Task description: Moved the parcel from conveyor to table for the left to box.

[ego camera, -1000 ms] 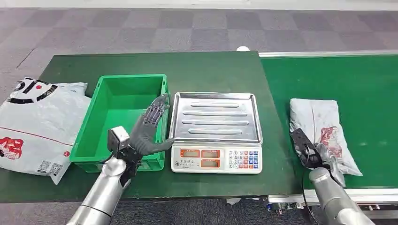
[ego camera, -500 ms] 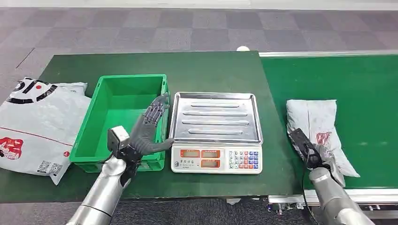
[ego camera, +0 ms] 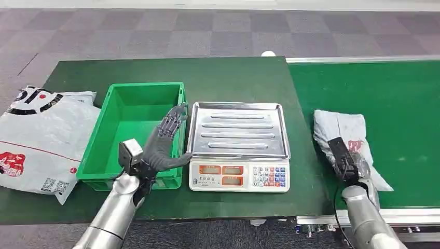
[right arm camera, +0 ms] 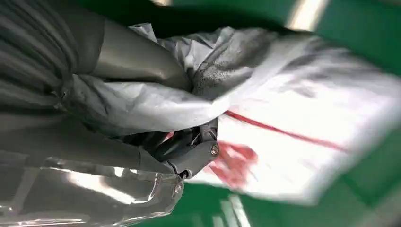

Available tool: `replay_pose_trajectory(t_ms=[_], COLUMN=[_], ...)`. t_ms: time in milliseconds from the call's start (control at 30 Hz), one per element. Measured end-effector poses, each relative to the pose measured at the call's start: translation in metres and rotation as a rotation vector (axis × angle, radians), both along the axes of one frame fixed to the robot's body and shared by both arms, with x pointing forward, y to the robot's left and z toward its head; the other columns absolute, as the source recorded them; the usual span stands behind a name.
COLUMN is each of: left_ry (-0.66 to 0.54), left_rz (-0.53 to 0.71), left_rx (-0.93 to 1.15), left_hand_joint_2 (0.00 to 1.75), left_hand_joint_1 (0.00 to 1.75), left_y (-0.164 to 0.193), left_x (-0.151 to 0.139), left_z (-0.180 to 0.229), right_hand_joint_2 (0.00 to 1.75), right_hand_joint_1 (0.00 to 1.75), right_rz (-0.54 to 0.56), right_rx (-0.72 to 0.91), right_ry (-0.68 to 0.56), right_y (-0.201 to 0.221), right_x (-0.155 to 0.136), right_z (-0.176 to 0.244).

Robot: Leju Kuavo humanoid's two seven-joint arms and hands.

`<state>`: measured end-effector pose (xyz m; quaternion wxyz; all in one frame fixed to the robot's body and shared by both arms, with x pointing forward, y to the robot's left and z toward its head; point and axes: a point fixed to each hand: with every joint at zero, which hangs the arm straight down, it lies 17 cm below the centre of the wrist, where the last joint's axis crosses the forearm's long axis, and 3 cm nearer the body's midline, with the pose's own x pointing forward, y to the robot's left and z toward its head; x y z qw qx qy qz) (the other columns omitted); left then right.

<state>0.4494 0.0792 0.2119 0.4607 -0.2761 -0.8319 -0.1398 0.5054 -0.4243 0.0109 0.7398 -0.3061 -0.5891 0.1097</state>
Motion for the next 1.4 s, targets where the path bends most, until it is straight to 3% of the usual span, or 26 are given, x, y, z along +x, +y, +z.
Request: replay_pose_trajectory(t_ms=[167,333,467,567,867,1033,1200,1233,1300,1400], left_ry=[-0.008,-0.009,-0.013,-0.013,-0.012,-0.013,-0.012,-0.011,-0.013,-0.019], left_rz=[0.001,-0.019,-0.033,-0.041,-0.052,-0.055,-0.047,-0.046,-0.044,-0.048], left_rx=[-0.004,-0.011,-0.019,-0.02,-0.021,-0.021,-0.025,-0.025,-0.026,-0.03], left_hand_joint_2=[1.75,1.75,1.75,1.75,1.75,1.75,1.75,1.75,1.75,1.75], left_hand_joint_1=[0.0,0.0,0.0,0.0,0.0,0.0,0.0,0.0,0.0,0.0], left_y=[0.0,-0.004,-0.012,-0.015,-0.021,-0.022,-0.021,-0.021,-0.02,-0.02], left_x=[-0.002,-0.003,-0.002,-0.002,-0.004,-0.005,-0.004,-0.004,-0.005,-0.007], left_z=[0.002,0.005,0.011,0.012,0.012,0.012,0.012,0.012,0.012,0.014], right_hand_joint_2=[1.75,1.75,1.75,1.75,1.75,1.75,1.75,1.75,1.75,1.75], right_hand_joint_1=[1.75,1.75,1.75,1.75,1.75,1.75,1.75,1.75,1.75,1.75], right_rz=[-0.021,-0.189,-0.285,-0.298,-0.252,-0.246,-0.264,-0.252,-0.138,0.198], right_rx=[0.232,0.2,0.117,0.067,0.04,-0.124,-0.178,-0.197,-0.202,-0.223], right_ry=[-0.578,-1.064,-1.321,-1.44,-1.594,-1.675,-1.737,-1.729,-1.647,-1.289], right_y=[-0.001,-0.013,-0.001,0.017,0.047,0.069,0.077,0.082,0.104,0.172], right_x=[0.015,-0.027,-0.077,-0.104,-0.143,-0.177,-0.203,-0.201,-0.169,-0.067], right_z=[0.128,0.277,0.363,0.402,0.448,0.475,0.49,0.49,0.482,0.436])
